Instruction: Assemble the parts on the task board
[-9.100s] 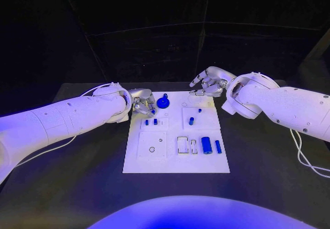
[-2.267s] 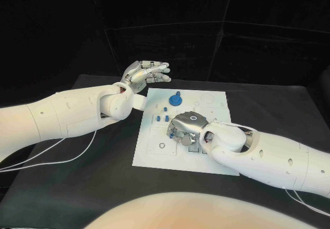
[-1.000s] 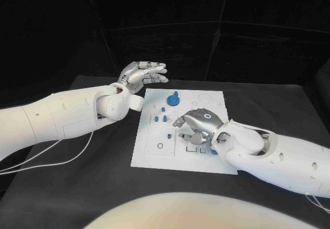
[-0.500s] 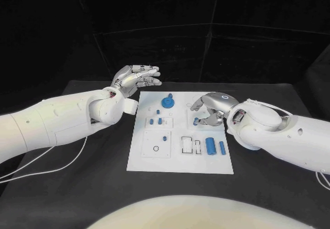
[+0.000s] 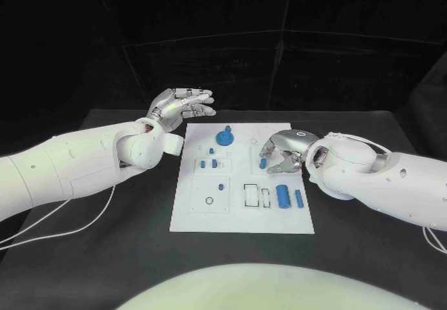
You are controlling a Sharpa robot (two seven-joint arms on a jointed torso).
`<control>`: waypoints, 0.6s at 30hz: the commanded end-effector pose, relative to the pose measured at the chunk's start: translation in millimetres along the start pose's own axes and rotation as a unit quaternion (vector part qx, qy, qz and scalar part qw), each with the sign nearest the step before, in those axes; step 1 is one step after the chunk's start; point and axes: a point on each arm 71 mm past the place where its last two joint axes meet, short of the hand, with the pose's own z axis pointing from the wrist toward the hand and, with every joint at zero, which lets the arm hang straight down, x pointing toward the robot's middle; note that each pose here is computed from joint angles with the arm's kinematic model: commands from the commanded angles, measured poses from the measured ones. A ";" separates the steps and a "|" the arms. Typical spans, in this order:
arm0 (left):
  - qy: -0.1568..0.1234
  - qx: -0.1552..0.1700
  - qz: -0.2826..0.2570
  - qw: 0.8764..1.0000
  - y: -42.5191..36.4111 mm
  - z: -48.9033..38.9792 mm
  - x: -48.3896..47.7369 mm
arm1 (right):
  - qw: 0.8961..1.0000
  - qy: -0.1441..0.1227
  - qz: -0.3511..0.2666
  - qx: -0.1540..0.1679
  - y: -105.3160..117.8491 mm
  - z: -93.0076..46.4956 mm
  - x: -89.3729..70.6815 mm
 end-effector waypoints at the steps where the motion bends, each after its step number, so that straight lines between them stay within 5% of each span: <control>1: 0.012 0.002 -0.001 1.000 -1.1 0.7 2.7 | 1.000 0.015 -0.003 -0.002 1.9 2.4 1.1; 18: 0.013 0.001 -0.002 1.000 -1.5 0.0 0.7 | 1.000 0.006 0.012 -0.015 5.2 11.5 1.0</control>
